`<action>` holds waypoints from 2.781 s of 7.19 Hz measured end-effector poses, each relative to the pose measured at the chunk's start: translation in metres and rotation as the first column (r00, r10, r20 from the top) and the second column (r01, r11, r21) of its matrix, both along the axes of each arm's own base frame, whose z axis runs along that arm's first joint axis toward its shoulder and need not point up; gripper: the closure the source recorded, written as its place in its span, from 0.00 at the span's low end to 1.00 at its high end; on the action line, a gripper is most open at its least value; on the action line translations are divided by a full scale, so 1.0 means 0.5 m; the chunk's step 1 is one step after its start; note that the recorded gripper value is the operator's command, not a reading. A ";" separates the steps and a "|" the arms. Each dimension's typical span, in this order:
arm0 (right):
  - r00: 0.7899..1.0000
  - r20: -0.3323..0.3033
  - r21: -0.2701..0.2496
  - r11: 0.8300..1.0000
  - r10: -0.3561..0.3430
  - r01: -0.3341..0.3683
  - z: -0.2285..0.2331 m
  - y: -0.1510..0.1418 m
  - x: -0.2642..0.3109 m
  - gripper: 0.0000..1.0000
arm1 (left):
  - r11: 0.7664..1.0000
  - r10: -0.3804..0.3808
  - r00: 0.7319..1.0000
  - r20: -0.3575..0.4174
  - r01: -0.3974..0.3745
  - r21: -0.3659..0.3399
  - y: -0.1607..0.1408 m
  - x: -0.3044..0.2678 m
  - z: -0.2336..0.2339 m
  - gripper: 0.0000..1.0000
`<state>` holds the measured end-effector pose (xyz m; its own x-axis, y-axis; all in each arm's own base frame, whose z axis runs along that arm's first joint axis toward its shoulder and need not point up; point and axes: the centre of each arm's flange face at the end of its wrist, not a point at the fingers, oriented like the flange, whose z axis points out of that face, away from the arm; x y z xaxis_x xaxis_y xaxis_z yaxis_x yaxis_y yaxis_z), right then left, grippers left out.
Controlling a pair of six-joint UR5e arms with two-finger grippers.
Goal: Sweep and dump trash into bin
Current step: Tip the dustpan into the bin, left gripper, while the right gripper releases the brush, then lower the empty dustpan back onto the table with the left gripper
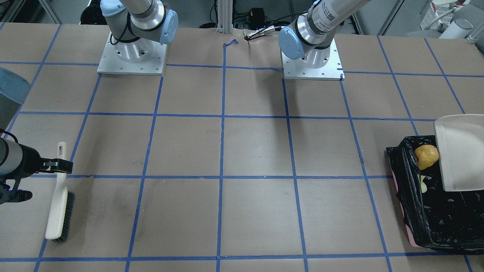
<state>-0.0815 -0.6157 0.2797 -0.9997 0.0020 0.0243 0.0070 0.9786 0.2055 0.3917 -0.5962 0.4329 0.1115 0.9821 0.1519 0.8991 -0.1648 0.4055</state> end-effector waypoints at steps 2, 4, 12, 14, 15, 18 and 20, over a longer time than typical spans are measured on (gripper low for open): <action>1.000 -0.016 -0.095 0.995 -0.003 0.002 0.135 0.035 0.018 0.00 | 0.999 -0.053 0.998 0.021 0.052 0.012 -0.011 -0.018 0.008 0.76; 0.999 0.043 -0.162 0.987 -0.011 0.018 0.233 0.076 0.050 0.00 | 0.997 -0.076 0.997 0.002 0.076 -0.022 -0.012 -0.028 0.024 0.77; 0.995 -0.047 -0.229 0.969 0.087 -0.096 0.361 0.162 0.345 0.00 | 0.992 -0.005 0.920 -0.392 -0.045 -0.118 -0.160 -0.524 -0.023 0.77; 0.994 -0.034 -0.228 0.968 0.099 -0.104 0.365 0.171 0.363 0.00 | 0.987 0.033 0.903 -0.428 -0.097 -0.127 -0.199 -0.629 -0.142 0.74; 0.994 -0.004 -0.233 0.967 0.109 -0.107 0.370 0.176 0.375 0.00 | 0.985 0.044 0.891 -0.453 -0.114 -0.127 -0.214 -0.656 -0.208 0.71; 0.992 0.039 -0.240 0.965 0.118 -0.105 0.373 0.185 0.390 0.00 | 0.985 0.089 0.883 -0.460 -0.147 -0.093 -0.226 -0.703 -0.300 0.65; 0.993 0.039 -0.228 0.968 0.116 -0.104 0.369 0.187 0.390 0.00 | 0.986 0.097 0.895 -0.436 -0.145 -0.079 -0.227 -0.715 -0.318 0.55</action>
